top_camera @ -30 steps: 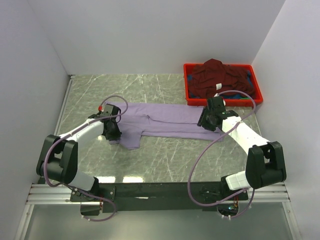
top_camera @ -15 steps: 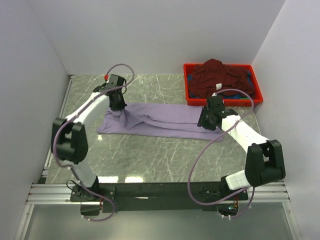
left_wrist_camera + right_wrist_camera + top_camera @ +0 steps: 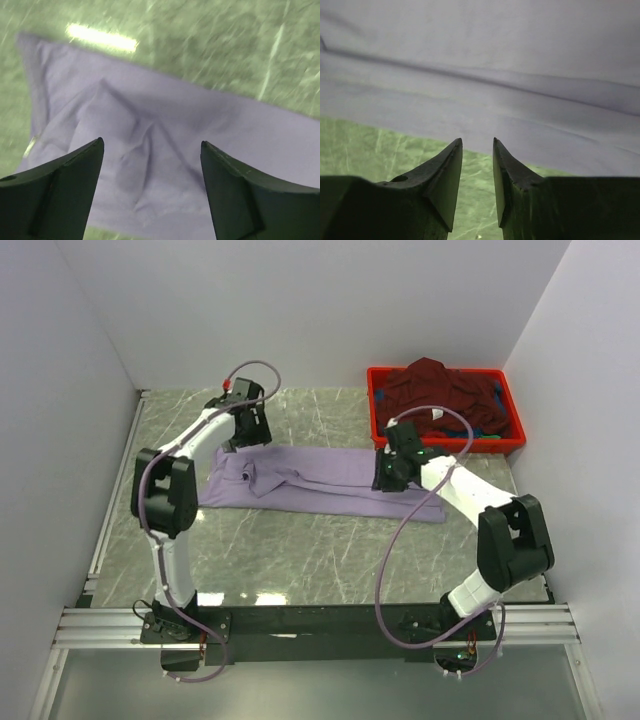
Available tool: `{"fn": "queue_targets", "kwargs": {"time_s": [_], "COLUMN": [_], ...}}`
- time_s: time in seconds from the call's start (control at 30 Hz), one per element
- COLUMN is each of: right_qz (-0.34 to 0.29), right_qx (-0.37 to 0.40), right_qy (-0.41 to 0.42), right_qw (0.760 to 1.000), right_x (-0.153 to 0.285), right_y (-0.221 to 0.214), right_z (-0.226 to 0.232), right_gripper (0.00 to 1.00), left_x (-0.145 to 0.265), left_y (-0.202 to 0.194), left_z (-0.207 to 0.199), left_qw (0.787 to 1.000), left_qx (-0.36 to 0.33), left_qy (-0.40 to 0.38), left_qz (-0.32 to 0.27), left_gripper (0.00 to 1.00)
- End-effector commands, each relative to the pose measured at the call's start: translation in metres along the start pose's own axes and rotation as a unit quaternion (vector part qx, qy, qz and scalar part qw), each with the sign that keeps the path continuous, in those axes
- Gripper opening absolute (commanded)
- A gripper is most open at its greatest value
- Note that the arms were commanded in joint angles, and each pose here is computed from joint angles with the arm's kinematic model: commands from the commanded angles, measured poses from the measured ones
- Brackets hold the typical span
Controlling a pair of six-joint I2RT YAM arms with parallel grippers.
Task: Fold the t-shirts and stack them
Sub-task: Fold the tshirt
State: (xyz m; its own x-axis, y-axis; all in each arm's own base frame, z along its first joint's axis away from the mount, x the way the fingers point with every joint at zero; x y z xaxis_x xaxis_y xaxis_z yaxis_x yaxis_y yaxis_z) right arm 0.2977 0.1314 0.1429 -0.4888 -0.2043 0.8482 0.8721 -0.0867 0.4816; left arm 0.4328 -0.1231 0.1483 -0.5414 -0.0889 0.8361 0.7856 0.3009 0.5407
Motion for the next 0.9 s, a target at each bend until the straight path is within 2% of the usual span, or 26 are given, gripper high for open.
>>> {"fn": "queue_targets", "kwargs": {"time_s": [0.0,0.03,0.1,0.17,0.4,0.57,0.87], "right_qz": [0.007,0.005,0.015,0.017,0.037,0.036,0.017], "right_qx": [0.045,0.051,0.063,0.079,0.105,0.106,0.12], "right_qy": [0.039,0.045,0.047,0.055,0.065,0.054,-0.02], "right_qw": [0.998,0.998,0.997,0.995,0.992,0.992,0.992], "right_x": [-0.006,-0.009,-0.018,-0.023,-0.047,-0.062,-0.08], "right_y": [-0.002,-0.002,-0.007,-0.01,-0.017,-0.018,-0.005], "right_z": [0.031,0.036,0.046,0.06,0.086,0.089,0.073], "right_gripper": [0.37,0.37,0.36,0.36,0.34,0.34,0.34], "left_x": [0.056,0.049,0.063,0.05,0.015,-0.01,-0.015], "left_y": [0.029,0.011,0.01,-0.011,-0.059,-0.077,-0.101], "left_z": [0.014,0.026,0.045,0.069,0.101,0.121,0.144], "left_qw": [0.993,0.994,0.989,0.989,0.989,0.986,0.982], "left_qx": [0.071,0.077,0.107,0.125,0.142,0.16,0.156], "left_qy": [-0.046,-0.038,-0.056,-0.048,-0.03,0.009,0.059], "left_qz": [-0.085,-0.068,-0.082,-0.064,0.009,0.05,0.089], "left_gripper": [0.82,0.78,0.74,0.65,0.4,0.38,0.38]}}
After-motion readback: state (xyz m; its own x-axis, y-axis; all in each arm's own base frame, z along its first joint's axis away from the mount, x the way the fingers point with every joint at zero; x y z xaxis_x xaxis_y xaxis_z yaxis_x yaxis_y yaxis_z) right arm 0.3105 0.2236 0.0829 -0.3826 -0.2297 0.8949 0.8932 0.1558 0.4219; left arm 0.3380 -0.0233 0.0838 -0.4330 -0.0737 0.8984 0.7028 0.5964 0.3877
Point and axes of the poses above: each gripper's point midway between its finger pads, its own x axis back along the fingers, its own z axis along the line the jaws close on, y = z × x, the point moved 7 cm from there along x, back along the fingers, and after that the axes turned 2 degrees about x, right-handed, at the moved point
